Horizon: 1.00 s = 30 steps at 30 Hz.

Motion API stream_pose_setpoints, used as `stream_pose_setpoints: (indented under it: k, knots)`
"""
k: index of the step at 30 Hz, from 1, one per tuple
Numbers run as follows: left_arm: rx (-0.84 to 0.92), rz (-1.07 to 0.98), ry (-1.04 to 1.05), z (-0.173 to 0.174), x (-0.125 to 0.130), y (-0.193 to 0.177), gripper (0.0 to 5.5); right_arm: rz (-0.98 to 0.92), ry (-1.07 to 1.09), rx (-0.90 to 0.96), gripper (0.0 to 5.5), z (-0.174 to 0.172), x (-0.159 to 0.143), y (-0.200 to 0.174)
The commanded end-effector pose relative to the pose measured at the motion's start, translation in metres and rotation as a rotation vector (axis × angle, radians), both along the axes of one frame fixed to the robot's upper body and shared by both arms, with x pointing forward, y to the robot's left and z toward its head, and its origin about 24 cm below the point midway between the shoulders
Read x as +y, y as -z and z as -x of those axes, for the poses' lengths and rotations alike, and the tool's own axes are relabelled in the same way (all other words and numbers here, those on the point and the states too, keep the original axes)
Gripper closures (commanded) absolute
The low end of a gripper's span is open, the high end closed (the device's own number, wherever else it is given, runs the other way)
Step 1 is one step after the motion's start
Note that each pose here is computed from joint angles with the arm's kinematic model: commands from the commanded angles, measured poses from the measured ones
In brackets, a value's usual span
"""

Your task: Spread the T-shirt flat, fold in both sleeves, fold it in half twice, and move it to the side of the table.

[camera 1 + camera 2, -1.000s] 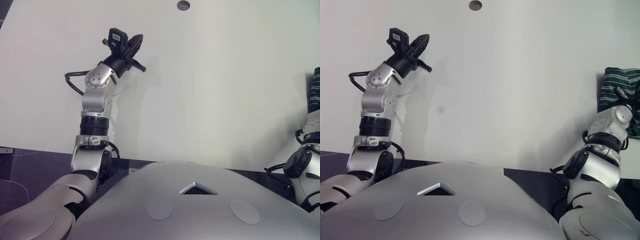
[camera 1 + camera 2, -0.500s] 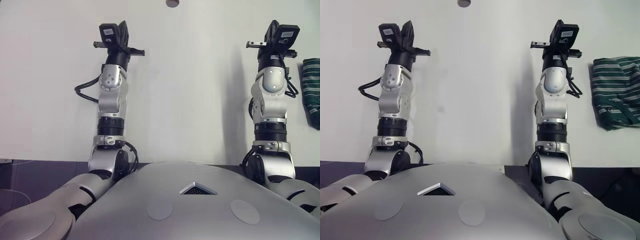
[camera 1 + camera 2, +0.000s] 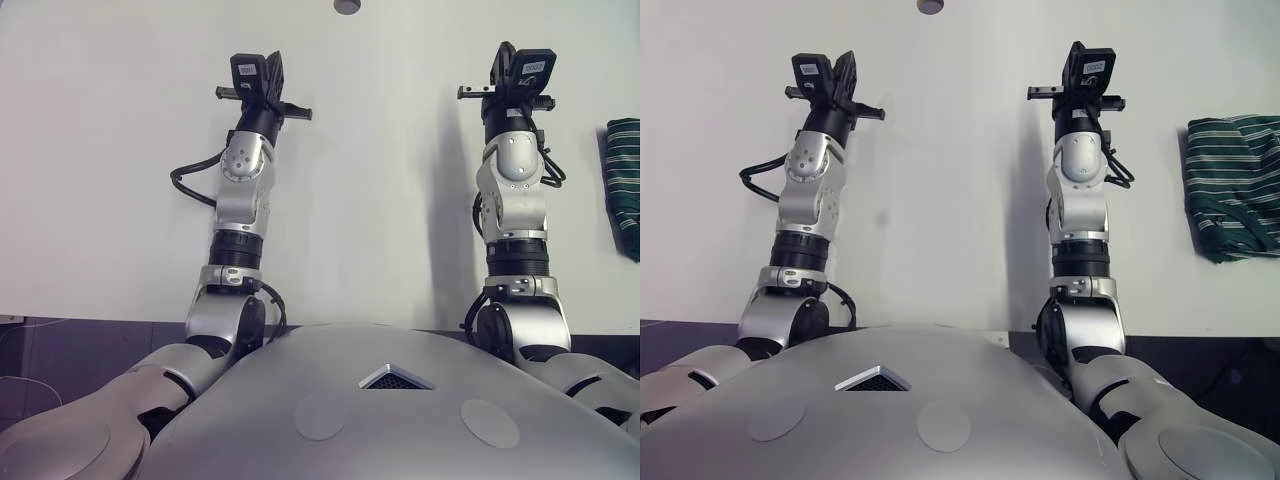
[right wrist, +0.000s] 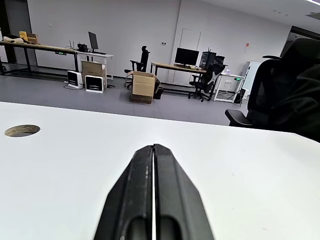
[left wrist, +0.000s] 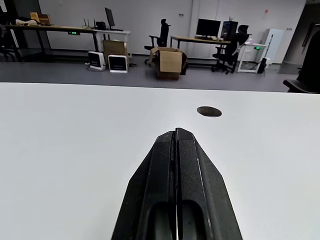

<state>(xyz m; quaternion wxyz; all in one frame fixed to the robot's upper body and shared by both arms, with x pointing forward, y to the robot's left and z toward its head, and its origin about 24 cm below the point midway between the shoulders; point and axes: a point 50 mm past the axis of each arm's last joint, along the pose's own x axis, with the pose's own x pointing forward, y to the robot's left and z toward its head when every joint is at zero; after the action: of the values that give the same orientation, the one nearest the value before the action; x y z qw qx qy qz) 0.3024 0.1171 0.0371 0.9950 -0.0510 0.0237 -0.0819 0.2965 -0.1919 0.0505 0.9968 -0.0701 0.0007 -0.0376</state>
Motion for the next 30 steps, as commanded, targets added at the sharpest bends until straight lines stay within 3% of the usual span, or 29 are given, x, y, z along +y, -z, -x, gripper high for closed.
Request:
stream_pose_setpoints:
  k: [1, 11, 14, 16, 22, 25, 30]
  knots:
    - [-0.003, 0.009, -0.013, 0.002, 0.002, 0.001, 5.47, -0.029, -0.007, 0.024, 5.50, 0.002, 0.004, 0.003]
    - [-0.010, -0.038, 0.076, -0.003, 0.009, -0.014, 5.47, -0.090, 0.014, 0.019, 5.50, 0.014, 0.027, 0.012]
    - [-0.010, -0.132, 0.124, -0.003, 0.020, -0.019, 5.47, -0.068, -0.003, -0.005, 5.50, 0.015, 0.036, 0.014]
    - [0.017, -0.065, 0.084, -0.006, 0.028, -0.020, 5.47, -0.087, -0.003, -0.023, 5.50, 0.016, 0.034, 0.014]
    - [0.013, -0.069, 0.150, -0.015, 0.027, -0.029, 5.47, -0.091, -0.002, -0.079, 5.50, 0.002, 0.041, 0.006]
    - [0.014, -0.069, 0.151, -0.016, 0.030, -0.030, 5.47, -0.223, 0.033, -0.064, 5.50, 0.001, 0.055, 0.009]
    - [0.026, -0.052, 0.151, -0.012, 0.024, -0.025, 5.47, -0.171, -0.030, -0.037, 5.50, 0.012, 0.060, 0.019]
